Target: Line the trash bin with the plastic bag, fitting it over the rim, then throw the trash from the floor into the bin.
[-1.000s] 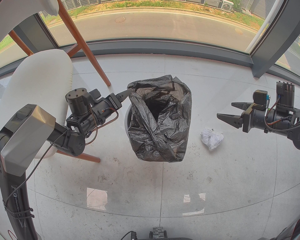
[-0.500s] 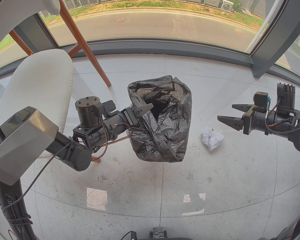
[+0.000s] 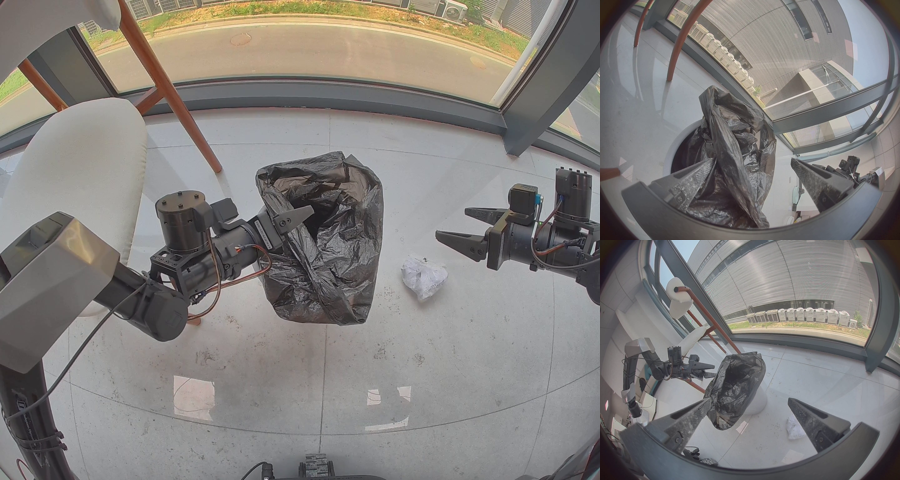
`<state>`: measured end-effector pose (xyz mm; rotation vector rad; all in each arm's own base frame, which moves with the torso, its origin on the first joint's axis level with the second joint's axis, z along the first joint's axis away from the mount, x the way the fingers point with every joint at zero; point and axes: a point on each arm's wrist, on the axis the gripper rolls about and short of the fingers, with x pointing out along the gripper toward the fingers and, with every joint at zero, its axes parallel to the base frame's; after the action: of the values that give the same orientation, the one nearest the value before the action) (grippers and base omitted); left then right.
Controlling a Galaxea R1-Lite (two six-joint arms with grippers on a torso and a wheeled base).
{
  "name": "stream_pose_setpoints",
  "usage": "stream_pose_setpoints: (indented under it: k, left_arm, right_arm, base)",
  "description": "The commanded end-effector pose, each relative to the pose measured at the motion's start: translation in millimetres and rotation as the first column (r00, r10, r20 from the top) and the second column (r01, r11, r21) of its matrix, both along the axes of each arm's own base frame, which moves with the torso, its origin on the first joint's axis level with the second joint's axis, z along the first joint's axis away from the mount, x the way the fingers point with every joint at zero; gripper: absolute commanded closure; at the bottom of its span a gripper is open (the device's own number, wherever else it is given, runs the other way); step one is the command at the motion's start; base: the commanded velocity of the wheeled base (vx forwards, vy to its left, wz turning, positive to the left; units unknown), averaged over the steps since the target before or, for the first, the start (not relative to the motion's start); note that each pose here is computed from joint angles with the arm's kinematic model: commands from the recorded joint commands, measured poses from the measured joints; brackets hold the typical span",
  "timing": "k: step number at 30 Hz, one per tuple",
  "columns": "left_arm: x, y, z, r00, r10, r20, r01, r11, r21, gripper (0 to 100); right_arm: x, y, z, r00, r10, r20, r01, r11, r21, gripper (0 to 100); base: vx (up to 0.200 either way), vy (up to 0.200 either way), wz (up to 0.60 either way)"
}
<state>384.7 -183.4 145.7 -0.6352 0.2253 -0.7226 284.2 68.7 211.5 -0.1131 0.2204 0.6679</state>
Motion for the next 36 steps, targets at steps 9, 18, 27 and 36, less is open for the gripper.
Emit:
stream_pose_setpoints:
  k: [9, 18, 27, 36]
  left_arm:
    - [31.9, -17.2, -38.3, 1.0, 0.002, -0.026, -0.002, 1.0, 0.01, 0]
    - [35.9, -19.0, -26.6, 1.0, 0.006, -0.004, -0.006, 1.0, -0.028, 0]
    - [23.0, -4.6, -17.4, 0.999, 0.025, -0.021, -0.025, 0.999, -0.02, 100]
    - [3.4, 35.4, -2.1, 0.995, 0.094, -0.036, -0.094, 0.996, -0.003, 100]
  right_arm:
    - [-6.4, 0.1, -1.7, 1.0, -0.011, 0.001, 0.011, 1.0, -0.005, 0]
    - [-11.2, -0.4, -6.1, 1.0, -0.009, -0.014, 0.009, 1.0, -0.009, 0]
    - [-13.1, -0.8, -2.2, 1.0, -0.009, -0.001, 0.009, 1.0, -0.006, 0]
    - [-14.0, -1.0, -2.2, 1.0, -0.009, -0.001, 0.009, 1.0, -0.006, 0]
  base:
    - [0.0, 0.0, 0.0]
    - [0.0, 0.0, 0.0]
    - [0.0, 0.0, 0.0]
    - [0.0, 0.0, 0.0]
